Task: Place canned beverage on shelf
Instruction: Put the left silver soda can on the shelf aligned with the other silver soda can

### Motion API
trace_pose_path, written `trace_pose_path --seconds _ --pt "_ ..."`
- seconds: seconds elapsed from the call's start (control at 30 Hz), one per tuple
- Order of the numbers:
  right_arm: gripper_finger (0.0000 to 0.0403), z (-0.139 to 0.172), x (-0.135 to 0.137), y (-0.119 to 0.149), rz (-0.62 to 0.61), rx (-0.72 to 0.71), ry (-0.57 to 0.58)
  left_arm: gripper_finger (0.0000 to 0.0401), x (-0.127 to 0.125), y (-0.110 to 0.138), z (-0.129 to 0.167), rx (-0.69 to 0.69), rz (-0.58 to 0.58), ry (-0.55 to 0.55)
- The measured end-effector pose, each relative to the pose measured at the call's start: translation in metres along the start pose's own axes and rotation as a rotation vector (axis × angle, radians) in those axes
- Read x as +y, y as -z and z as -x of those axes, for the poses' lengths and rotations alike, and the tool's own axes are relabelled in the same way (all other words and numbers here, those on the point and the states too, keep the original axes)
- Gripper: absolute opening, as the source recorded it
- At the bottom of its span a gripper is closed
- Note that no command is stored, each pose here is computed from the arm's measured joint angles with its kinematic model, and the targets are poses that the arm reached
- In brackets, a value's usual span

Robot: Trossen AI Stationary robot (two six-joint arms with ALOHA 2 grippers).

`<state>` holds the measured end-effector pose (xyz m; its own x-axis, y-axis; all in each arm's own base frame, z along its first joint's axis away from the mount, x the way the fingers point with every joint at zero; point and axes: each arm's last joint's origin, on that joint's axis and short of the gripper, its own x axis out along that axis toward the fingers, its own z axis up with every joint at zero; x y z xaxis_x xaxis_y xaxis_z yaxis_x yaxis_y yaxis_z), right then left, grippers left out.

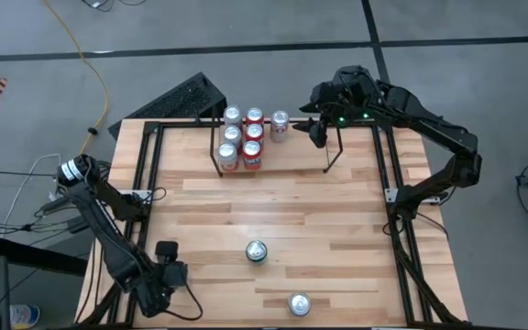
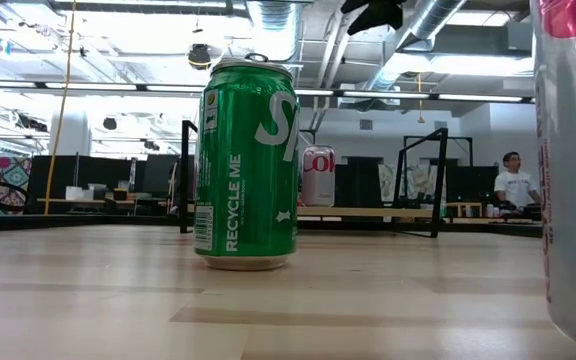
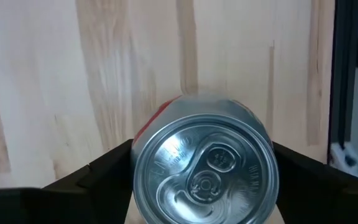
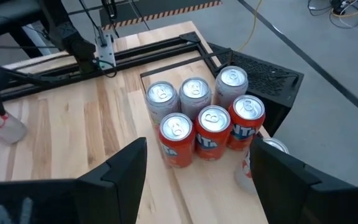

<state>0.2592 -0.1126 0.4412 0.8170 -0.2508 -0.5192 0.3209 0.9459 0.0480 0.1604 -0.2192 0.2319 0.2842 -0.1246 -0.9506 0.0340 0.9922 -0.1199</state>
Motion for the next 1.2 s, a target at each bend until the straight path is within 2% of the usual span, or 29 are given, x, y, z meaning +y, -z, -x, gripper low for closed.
trace_pose_path --seconds 0.2,0.43,0.63,0.93,1.2 --pt "0.0260 0.000 0.000 0.002 -0.039 0.018 0.000 0.0288 0.006 -0.007 -0.001 0.001 0.187 -0.008" --pt "0.0260 0.001 0.000 0.012 -0.050 0.120 0.002 0.0290 0.031 -0.025 -0.001 -0.012 0.466 -0.075" --pt "0.0260 0.002 -0.004 0.018 -0.052 0.190 0.106 0.0291 0.063 -0.038 0.006 0.010 0.637 -0.143" --pt "0.0260 0.004 -0.008 0.022 -0.016 0.234 0.123 0.0292 0.106 -0.052 0.022 0.003 0.790 -0.171" --pt "0.0260 0.004 -0.010 0.022 0.032 0.237 0.122 0.0292 0.134 -0.055 0.037 0.000 0.779 -0.155"
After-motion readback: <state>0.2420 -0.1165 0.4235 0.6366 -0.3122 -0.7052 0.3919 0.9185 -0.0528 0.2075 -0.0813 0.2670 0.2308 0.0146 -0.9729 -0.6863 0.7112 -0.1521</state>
